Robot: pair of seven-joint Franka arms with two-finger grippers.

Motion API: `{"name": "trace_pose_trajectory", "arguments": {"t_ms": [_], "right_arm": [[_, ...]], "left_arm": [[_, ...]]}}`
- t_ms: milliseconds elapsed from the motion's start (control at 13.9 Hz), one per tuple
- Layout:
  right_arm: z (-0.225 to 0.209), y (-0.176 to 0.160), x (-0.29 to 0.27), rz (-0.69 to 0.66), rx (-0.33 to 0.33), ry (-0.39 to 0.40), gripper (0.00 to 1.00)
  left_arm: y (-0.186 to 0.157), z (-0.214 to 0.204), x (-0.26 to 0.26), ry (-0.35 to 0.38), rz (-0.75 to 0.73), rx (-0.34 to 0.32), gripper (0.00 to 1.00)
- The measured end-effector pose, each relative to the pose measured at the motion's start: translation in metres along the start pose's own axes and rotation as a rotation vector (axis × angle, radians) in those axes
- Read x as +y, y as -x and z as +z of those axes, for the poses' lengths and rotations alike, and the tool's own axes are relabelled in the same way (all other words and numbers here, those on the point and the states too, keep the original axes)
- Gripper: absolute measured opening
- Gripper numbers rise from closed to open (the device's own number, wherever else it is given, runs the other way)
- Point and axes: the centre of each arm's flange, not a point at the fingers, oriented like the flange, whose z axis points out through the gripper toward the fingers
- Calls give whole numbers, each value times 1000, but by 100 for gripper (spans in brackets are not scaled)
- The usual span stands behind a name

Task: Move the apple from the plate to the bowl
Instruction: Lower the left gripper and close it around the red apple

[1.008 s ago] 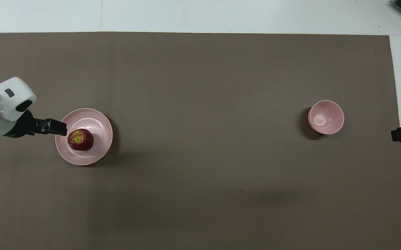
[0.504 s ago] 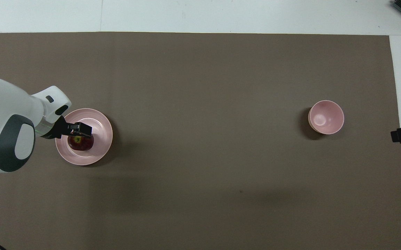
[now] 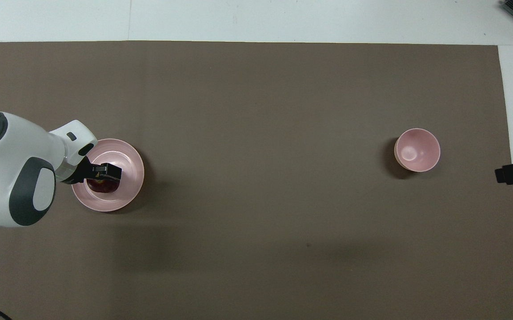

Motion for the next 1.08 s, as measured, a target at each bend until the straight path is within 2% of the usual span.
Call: {"name": "trace_pose_trajectory", "arguments": {"t_ms": [288,1008,1080], "right_arm": [[1,0,-1,-1,-1,0,100],[1,0,-1,-2,-2,0,100],[1,0,-1,-2,-2,-1,100]], "left_arm": [[5,21,-2,-1,-3,1,100],[5,27,-3,-2,-22,20,100],[6,29,-2,-2,-35,18,93]]}}
